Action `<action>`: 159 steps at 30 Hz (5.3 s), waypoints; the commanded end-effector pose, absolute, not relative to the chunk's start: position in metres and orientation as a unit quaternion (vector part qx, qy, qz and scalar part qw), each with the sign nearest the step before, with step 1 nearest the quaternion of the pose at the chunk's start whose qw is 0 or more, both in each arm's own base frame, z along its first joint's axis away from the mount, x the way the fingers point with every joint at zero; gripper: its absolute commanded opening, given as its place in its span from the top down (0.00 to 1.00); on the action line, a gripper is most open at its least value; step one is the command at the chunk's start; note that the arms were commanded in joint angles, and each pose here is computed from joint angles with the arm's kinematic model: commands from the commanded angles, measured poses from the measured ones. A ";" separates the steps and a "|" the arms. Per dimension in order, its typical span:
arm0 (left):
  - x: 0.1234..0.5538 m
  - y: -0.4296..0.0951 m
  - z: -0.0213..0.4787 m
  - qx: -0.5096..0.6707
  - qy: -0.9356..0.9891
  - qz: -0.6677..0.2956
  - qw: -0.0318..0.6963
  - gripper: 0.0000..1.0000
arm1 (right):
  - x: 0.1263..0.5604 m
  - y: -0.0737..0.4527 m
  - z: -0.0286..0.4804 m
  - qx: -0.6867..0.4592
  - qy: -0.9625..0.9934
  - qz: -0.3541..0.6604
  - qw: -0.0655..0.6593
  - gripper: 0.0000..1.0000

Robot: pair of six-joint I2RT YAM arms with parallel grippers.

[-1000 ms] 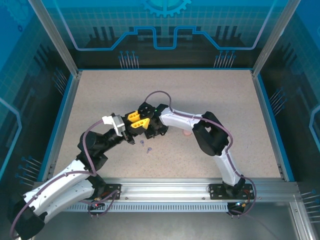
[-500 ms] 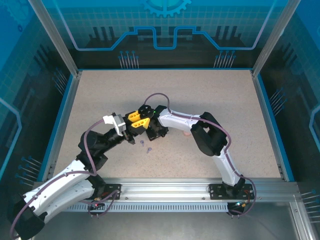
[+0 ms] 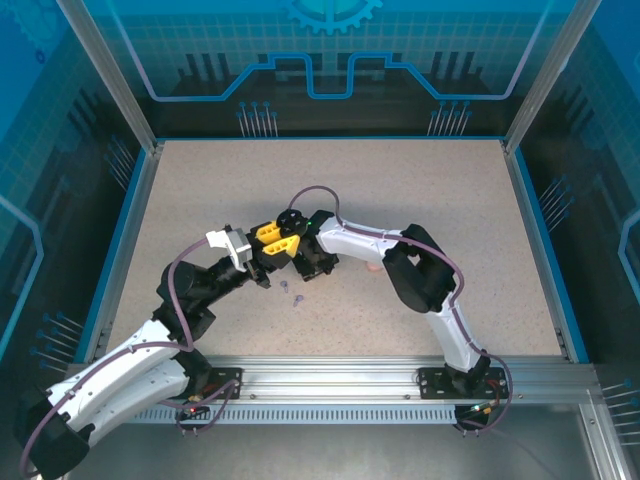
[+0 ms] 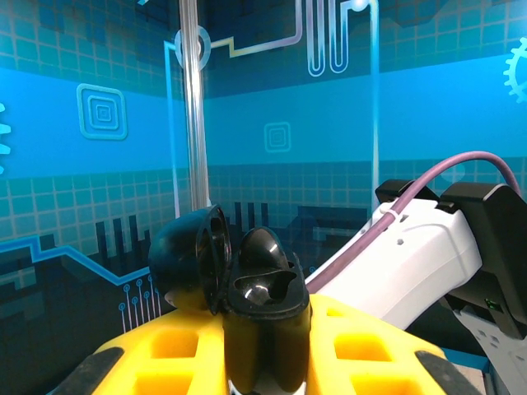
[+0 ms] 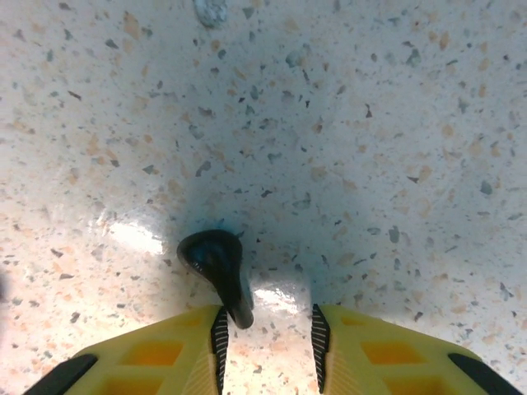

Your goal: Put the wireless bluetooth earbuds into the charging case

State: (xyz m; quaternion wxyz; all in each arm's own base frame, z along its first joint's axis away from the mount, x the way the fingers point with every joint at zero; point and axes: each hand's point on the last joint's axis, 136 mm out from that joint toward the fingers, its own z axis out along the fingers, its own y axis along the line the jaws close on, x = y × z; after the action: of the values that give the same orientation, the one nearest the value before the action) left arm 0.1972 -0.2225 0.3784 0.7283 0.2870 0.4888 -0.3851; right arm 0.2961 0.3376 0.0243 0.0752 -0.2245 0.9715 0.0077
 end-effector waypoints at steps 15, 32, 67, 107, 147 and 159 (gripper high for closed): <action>0.192 -0.218 0.386 0.276 0.481 -0.392 0.734 1.00 | 0.315 0.356 0.043 -0.231 0.969 0.033 0.086 0.60; 0.193 -0.218 0.387 0.276 0.482 -0.390 0.735 1.00 | 0.315 0.361 0.022 -0.241 0.969 0.023 0.058 0.60; 0.196 -0.219 0.384 0.275 0.489 -0.389 0.731 1.00 | 0.294 0.346 0.006 -0.240 0.971 0.003 0.011 0.68; 0.197 -0.220 0.384 0.276 0.490 -0.390 0.729 1.00 | 0.314 0.342 0.063 -0.220 0.966 0.064 0.121 0.75; 0.224 -0.251 0.356 0.274 0.517 -0.431 0.687 1.00 | 0.203 0.320 0.421 -0.305 0.691 0.360 0.548 0.77; 0.223 -0.250 0.355 0.272 0.517 -0.432 0.687 1.00 | 0.219 0.334 0.410 -0.310 0.707 0.315 0.553 0.77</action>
State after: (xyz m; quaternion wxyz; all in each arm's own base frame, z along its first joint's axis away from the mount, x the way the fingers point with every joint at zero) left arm 0.2314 -0.2503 0.3396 0.6754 0.2687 0.5440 -0.4192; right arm 0.2176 0.3337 0.3912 0.5289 -0.3135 0.7198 0.3221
